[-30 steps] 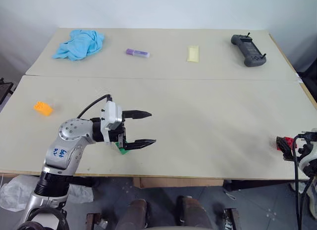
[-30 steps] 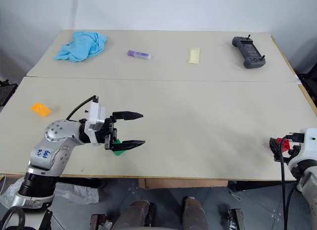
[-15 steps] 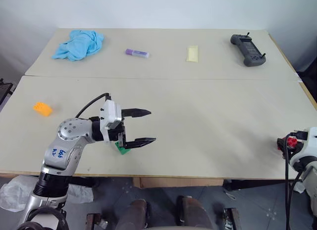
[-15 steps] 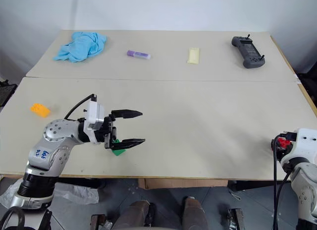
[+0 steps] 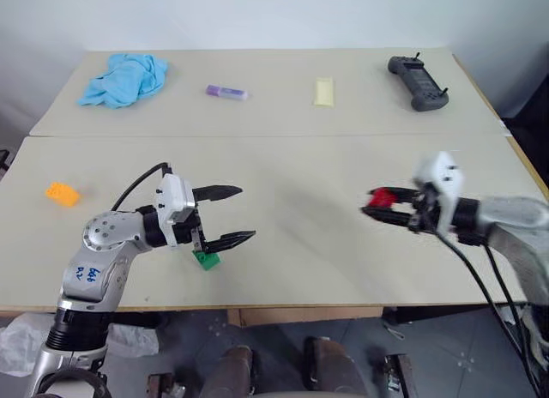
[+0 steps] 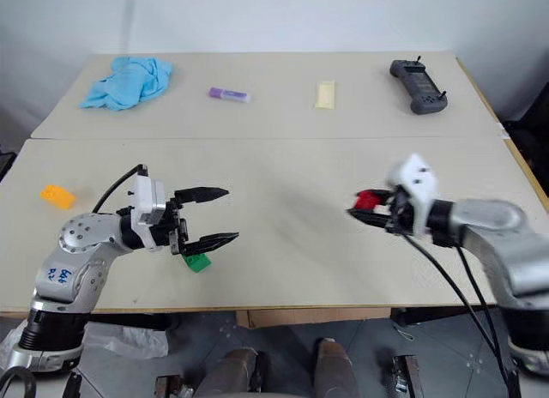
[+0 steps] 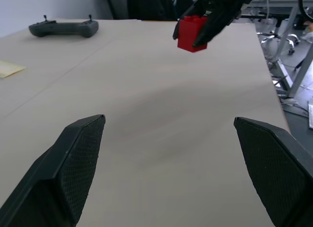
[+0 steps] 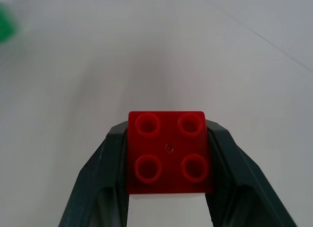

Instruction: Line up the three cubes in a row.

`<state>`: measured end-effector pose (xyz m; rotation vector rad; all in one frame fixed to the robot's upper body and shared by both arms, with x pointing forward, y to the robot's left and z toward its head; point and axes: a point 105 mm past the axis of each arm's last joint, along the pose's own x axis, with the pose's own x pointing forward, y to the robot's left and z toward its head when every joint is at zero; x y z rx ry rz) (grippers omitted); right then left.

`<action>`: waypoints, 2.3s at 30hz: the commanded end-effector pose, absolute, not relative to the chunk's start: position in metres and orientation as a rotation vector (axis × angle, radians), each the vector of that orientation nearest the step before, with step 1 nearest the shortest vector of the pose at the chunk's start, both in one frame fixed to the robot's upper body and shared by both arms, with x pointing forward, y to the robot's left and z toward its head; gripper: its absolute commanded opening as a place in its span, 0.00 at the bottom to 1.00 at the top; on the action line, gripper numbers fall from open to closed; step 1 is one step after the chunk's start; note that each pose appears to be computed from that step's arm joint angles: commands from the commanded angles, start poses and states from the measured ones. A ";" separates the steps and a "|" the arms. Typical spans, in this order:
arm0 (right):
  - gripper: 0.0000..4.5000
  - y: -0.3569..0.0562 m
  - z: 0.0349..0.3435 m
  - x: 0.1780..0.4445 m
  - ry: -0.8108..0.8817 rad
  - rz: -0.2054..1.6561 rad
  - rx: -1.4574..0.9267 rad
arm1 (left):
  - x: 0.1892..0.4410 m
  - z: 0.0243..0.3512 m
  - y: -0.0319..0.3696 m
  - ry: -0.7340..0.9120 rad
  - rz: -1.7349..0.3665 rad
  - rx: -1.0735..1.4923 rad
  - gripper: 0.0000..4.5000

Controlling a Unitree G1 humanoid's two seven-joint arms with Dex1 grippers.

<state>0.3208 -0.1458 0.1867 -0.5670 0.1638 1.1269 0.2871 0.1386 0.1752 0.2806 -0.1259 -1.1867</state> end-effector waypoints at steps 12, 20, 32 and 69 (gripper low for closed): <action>0.34 -0.093 0.144 0.357 0.254 1.461 -0.706 | 0.269 0.177 0.152 -0.120 -1.110 0.329 1.00; 0.34 -0.091 0.138 0.354 0.257 1.453 -0.656 | 0.267 0.178 0.153 -0.118 -1.099 0.334 1.00; 0.98 -0.086 0.162 0.352 0.010 1.441 -0.617 | 0.276 0.187 0.180 -0.149 -0.983 0.299 1.00; 0.99 -0.119 0.152 0.261 -0.280 1.595 -0.420 | 0.228 0.120 0.215 0.061 -0.894 0.207 1.00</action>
